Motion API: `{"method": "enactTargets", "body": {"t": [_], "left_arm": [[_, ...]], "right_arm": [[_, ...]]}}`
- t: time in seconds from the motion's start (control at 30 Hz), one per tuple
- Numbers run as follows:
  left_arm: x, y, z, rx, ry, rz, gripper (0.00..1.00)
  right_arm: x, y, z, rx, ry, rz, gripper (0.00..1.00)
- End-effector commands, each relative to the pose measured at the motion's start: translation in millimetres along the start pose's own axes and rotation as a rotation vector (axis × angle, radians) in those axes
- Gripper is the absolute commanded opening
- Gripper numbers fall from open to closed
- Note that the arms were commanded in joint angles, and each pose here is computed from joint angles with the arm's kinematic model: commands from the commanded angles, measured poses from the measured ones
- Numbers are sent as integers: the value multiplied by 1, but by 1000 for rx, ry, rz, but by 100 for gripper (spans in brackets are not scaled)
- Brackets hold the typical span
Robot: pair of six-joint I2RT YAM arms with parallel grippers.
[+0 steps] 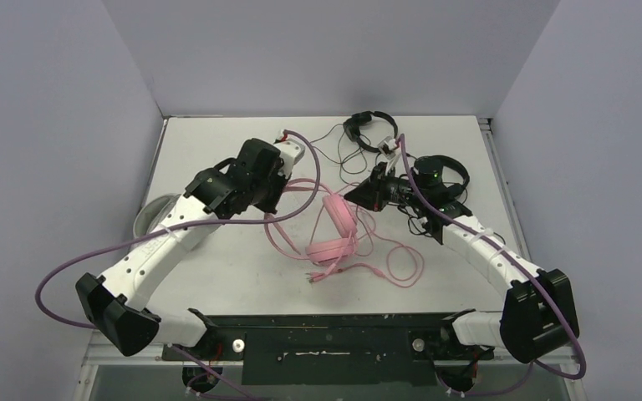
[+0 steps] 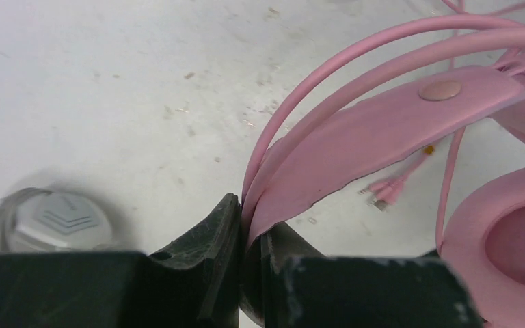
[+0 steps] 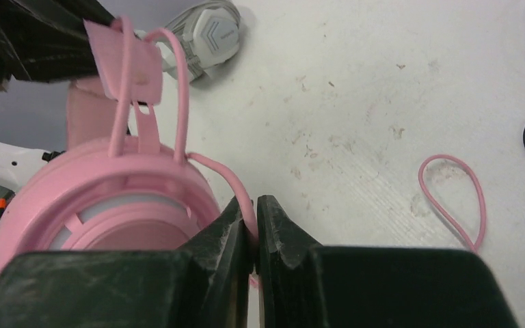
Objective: Wrap the headphones
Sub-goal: Wrap the headphones cable around the headphones.
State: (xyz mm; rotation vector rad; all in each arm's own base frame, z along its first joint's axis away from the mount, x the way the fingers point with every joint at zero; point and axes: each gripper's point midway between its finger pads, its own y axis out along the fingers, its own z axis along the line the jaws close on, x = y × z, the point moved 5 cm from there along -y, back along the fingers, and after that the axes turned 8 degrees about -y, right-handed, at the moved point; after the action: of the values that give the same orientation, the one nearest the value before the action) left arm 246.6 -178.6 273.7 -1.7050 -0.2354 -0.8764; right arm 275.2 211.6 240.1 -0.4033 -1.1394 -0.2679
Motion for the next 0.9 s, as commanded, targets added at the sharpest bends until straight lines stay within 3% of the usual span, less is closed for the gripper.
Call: {"method": "enactTargets", "body": {"t": [0.0,0.23,0.37,0.63,0.87], "left_arm": [[40,-39,20,229,136,-298,0],[36,-43,13,490,473,-354,0],[40,-45,15,624,539,-402,0],[57,-36,9,671,445,-503,0],[70,-30,2,688,186,-581,0]], "right_arm": [[23,-7,6,-15,-52,8,0],[33,-7,21,100,-20,66,0],[39,-6,37,233,45,84,3],[44,3,67,382,273,70,4],[43,14,76,367,367,-22,9]]}}
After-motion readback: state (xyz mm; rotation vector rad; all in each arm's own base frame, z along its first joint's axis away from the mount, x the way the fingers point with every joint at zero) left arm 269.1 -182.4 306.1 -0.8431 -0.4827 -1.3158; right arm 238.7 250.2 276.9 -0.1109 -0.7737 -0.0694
